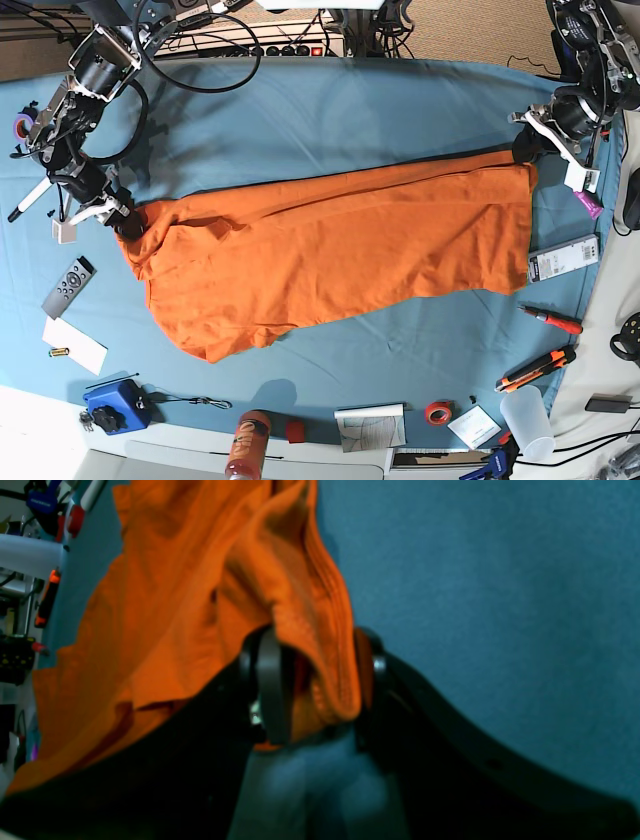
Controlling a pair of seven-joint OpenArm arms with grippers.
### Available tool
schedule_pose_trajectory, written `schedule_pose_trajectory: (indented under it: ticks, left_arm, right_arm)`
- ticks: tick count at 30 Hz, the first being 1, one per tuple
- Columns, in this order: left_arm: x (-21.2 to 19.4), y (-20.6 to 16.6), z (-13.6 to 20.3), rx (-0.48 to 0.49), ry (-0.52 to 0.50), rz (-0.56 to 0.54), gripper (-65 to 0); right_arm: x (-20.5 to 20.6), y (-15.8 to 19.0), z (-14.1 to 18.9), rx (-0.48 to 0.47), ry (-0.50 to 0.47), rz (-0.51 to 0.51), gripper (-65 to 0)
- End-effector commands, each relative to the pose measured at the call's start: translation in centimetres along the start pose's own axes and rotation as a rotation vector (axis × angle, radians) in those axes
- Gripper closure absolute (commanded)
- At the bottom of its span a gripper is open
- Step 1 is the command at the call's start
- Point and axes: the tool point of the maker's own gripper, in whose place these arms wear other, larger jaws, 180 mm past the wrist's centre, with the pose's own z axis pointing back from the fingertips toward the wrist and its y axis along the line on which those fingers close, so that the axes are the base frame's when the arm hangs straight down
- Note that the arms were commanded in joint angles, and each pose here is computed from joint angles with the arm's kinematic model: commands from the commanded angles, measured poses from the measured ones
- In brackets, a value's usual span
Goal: Layout the t-shirt on the table in an organized manner, then fold the t-shirt properly
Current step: 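Regrasp the t-shirt corner with the right gripper and pull it outward, then stretch the folded edge between both grippers and release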
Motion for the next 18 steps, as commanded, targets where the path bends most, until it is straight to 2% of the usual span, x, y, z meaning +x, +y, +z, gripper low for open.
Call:
schedule_pose_trajectory:
  ticks: [1, 4, 8, 12, 18]
  left_arm:
    - [1.3, -0.1, 0.5, -0.001, -0.039, -0.027, 0.0]
    - [1.4, -0.1, 0.5, -0.001, -0.046, -0.027, 0.0]
    - [1.4, -0.1, 0.5, -0.001, -0.046, -0.027, 0.0]
    - [1.2, 0.0, 0.5, -0.001, -0.038, -0.027, 0.0]
    - [0.6, 0.0, 0.5, 0.001, -0.009, -0.024, 0.0]
  right_arm:
    - [2.3, 0.4, 0.4, 0.008, -0.055, 0.030, -16.4]
    - [1.8, -0.3, 0.4, -0.028, -0.023, 0.051, -0.4]
    - [1.6, -0.7, 0.5, -0.049, -0.006, 0.064, 0.0]
    - [2.5, -0.5, 1.3, -0.017, -0.021, 0.044, 0.0]
    - [4.1, -1.3, 4.9, -0.023, -0.092, 0.011, 0.0]
